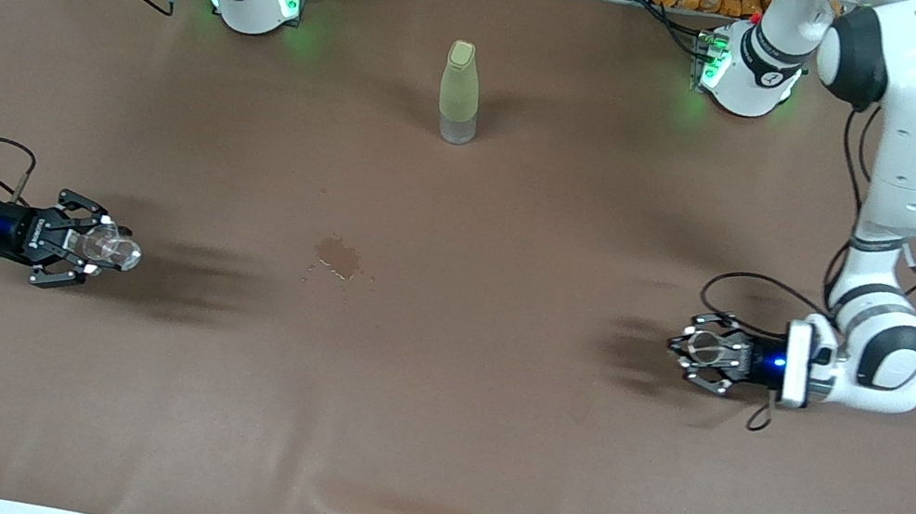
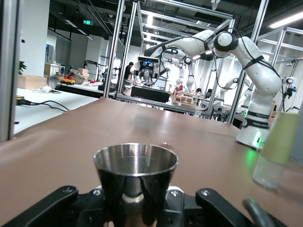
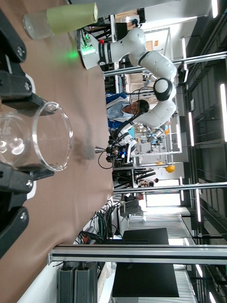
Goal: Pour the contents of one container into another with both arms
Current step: 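Carry the glass cup and the jigger toward each other at table center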
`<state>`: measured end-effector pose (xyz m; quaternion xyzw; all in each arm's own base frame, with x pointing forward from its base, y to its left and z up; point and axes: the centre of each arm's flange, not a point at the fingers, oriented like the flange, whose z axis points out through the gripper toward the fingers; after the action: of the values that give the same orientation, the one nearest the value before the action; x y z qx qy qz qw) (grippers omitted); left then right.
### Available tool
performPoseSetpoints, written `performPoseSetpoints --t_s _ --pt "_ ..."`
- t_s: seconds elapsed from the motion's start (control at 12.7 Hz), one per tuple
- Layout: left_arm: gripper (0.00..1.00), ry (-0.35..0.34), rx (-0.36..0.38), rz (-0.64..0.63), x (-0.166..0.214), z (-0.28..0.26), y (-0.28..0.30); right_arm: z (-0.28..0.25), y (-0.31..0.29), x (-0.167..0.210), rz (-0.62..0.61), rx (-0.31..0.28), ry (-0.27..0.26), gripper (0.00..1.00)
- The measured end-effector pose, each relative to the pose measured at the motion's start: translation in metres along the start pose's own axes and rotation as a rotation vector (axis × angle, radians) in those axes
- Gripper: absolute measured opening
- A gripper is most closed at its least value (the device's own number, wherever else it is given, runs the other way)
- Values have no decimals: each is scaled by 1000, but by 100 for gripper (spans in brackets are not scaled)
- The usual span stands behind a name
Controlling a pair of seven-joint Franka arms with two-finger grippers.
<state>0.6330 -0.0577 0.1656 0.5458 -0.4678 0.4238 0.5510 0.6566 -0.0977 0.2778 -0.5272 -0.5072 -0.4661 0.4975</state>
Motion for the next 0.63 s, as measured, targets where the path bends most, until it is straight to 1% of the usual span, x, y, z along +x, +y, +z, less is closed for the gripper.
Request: performPoseSetpoints --t_s 0.16,0.24,0.47,0.63 --pt "10 38 21 8 10 42 -8 9 3 18 -6 -19 -27 50" --pt "10 56 41 18 15 63 -12 15 0 26 0 -32 -30 50" --pt "10 75 97 26 22 123 -19 41 -18 41 16 -54 -59 50" --pt "10 76 130 24 24 163 -19 59 -25 46 22 -55 -71 50"
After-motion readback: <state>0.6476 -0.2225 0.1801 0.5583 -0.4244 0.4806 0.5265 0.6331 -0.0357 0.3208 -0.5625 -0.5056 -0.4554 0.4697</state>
